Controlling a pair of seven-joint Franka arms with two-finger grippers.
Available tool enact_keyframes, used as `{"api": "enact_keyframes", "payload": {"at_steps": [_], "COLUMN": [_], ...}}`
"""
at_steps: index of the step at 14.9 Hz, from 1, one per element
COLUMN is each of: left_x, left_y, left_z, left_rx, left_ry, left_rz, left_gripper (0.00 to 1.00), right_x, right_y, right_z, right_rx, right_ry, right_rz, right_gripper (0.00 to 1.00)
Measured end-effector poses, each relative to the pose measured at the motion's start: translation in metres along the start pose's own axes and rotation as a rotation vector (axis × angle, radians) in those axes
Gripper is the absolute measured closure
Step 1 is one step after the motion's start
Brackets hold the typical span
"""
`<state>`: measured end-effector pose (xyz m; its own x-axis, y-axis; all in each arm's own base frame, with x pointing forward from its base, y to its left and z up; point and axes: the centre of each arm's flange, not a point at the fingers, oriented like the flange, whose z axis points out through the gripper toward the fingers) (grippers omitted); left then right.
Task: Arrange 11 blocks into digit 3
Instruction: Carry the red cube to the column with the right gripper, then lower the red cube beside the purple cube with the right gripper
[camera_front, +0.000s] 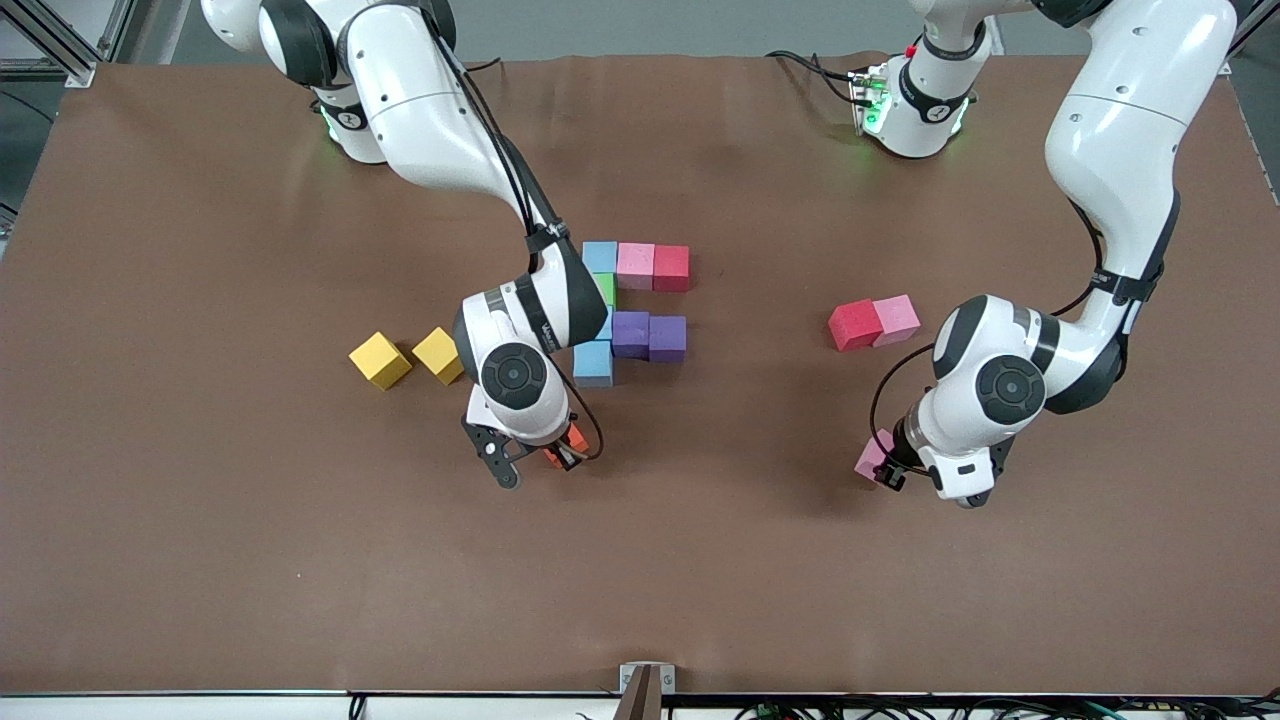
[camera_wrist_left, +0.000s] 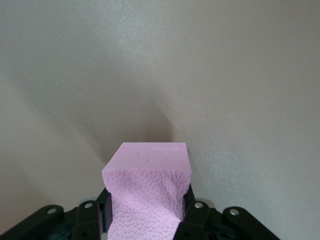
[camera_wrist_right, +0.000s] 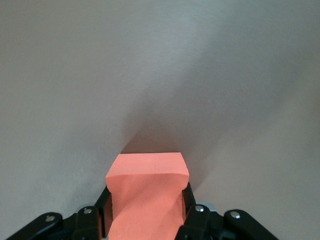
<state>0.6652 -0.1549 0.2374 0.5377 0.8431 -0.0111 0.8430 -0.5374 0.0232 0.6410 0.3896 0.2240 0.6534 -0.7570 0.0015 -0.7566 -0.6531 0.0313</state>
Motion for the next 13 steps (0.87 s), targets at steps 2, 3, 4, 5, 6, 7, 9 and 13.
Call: {"api": "enact_keyframes", "payload": {"at_steps": [2,3,4,5,6,7,9,13], "left_x": [0.000,0.000,0.000,0.000,0.000,0.001,0.004,0.005], "left_y": [0.000,0.000,0.000,0.000,0.000,-0.001,-0.002,-0.002], "left_z": [0.000,0.000,0.000,0.000,0.000,0.000,0.000,0.001], "left_rx": [0.001,0.001,0.002,0.002,0.002,0.002,0.003,0.003], "left_ry": [0.000,0.000,0.000,0.000,0.000,0.000,0.001,0.001], "left_rz": [0.000,0.000,0.000,0.000,0.000,-0.002,-0.006,-0.007], "left_gripper": [0.47,0.47,0.47,0.47,0.47,0.47,0.47,0.47], "right_x": [-0.001,-0.001,-0.002,-0.002,-0.003,-0.006,-0.015,-0.043], "right_y": [0.000,0.000,0.000,-0.001,-0.001,-0.001,-0.003,-0.007], "right_z": [0.000,0.000,-0.001,-0.002,-0.004,-0.006,-0.008,-0.014], "right_rx": [0.000,0.000,0.001,0.003,0.005,0.007,0.010,0.012], "right_ry": [0.000,0.000,0.000,0.000,0.001,0.001,0.003,0.015], "right_rz": [-0.168,-0.285,-0.399,-0.481,-0.534,-0.566,-0.617,-0.681], "right_gripper": [0.44,0.44,0.44,0.44,0.44,0.44,0.44,0.44]}}
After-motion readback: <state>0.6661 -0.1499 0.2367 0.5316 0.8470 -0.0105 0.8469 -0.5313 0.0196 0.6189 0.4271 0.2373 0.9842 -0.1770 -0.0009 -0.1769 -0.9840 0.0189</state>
